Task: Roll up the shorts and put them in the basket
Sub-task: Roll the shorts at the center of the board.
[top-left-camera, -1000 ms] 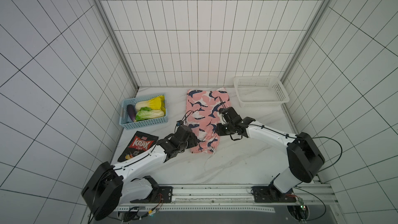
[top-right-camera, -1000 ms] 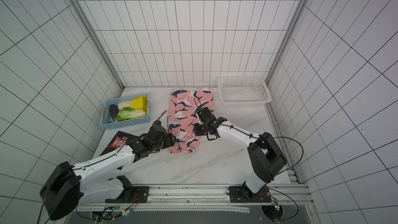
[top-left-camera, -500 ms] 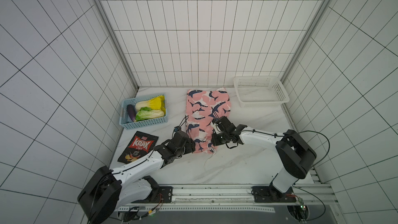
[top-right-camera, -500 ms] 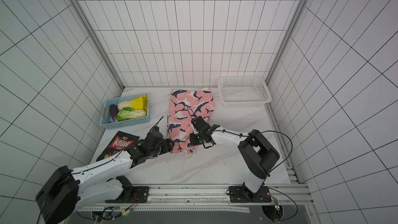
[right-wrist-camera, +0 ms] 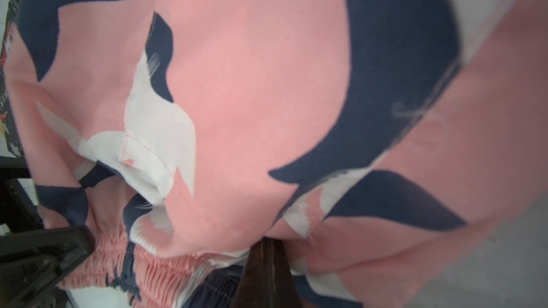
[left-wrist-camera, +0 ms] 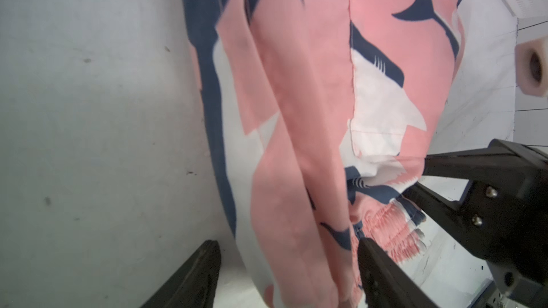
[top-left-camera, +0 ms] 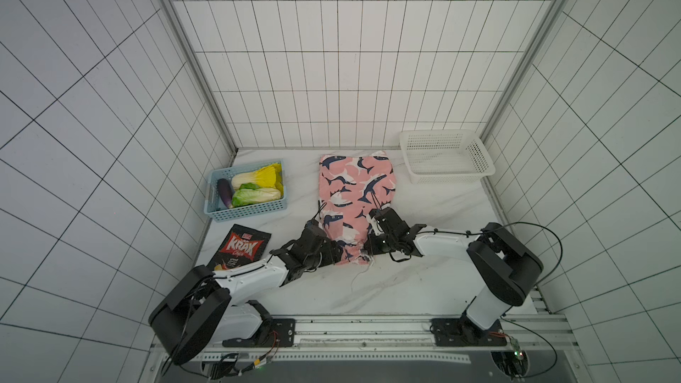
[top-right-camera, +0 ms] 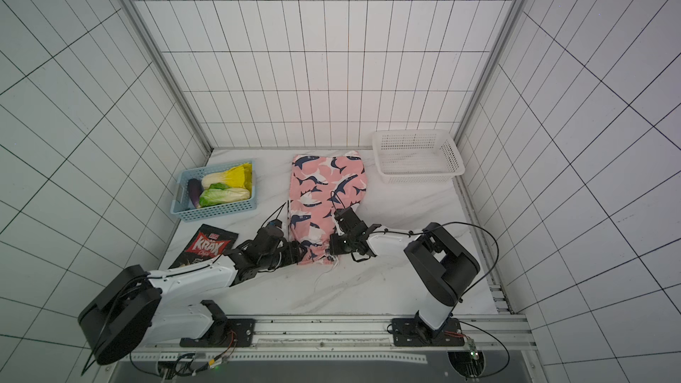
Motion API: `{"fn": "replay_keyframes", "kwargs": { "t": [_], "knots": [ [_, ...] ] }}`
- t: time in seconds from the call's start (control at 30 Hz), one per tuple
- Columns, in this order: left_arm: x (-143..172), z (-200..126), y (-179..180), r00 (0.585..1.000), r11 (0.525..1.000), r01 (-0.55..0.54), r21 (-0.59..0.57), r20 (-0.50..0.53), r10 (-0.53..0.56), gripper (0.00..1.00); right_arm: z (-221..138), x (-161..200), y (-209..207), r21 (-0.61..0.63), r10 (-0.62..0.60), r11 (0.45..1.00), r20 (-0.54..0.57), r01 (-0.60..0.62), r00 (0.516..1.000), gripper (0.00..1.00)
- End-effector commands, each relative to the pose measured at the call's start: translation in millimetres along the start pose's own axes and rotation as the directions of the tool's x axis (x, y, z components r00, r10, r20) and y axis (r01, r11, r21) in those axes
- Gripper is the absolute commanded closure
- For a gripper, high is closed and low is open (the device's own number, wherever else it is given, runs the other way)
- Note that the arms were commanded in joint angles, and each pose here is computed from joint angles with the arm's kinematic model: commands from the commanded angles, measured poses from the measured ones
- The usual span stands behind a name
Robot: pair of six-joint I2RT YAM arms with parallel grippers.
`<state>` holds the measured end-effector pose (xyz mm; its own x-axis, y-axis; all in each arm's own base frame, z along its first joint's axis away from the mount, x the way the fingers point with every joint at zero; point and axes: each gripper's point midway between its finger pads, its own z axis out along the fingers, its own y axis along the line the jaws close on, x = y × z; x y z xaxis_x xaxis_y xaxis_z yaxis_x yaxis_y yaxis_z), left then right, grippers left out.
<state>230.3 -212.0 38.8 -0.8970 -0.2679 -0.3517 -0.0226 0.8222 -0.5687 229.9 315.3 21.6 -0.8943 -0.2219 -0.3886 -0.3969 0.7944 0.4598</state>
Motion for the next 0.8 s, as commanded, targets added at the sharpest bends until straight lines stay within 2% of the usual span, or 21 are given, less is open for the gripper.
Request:
{"fn": "replay_keyframes", "kwargs": {
  "t": [0.0,0.1,0.23,0.37,0.5,0.63,0.77],
  "knots": [
    [8.0,8.3,-4.5,0.999,0.997,0.021,0.071,-0.038,-0.018,0.23,14.1,34.2,-34.2,0.091,0.077,0.993,-0.09,-0.068,0.993,1.0],
    [9.7,14.2,-1.3,0.997,0.994,0.05,0.094,-0.067,-0.044,0.25,15.2,29.8,-32.1,0.075,0.088,0.994,-0.078,-0.082,0.993,1.0],
    [10.6,19.6,-0.9,0.994,0.99,0.071,0.119,-0.091,-0.06,0.33,16.8,25.2,-29.5,0.059,0.095,0.994,-0.069,-0.092,0.993,1.0],
    [6.8,15.5,-0.3,0.994,0.985,0.095,0.146,-0.063,-0.086,0.42,18.5,26.4,-32.3,0.065,0.104,0.993,-0.073,-0.099,0.992,1.0],
    [-1.6,-2.0,-9.4,0.997,0.978,0.08,0.194,-0.002,-0.081,0.47,15.2,26.3,-32.4,0.073,0.093,0.994,-0.075,-0.088,0.993,1.0],
    [-12.0,-22.0,-24.1,0.996,0.964,0.036,0.265,0.065,-0.055,0.45,13.8,23.5,-31.3,0.074,0.087,0.994,-0.071,-0.082,0.994,1.0],
    [-13.4,-24.0,-30.6,0.997,0.957,0.014,0.29,0.069,-0.036,0.39,15.6,19.7,-25.4,0.051,0.091,0.995,-0.074,-0.087,0.993,1.0]
  ]
}}
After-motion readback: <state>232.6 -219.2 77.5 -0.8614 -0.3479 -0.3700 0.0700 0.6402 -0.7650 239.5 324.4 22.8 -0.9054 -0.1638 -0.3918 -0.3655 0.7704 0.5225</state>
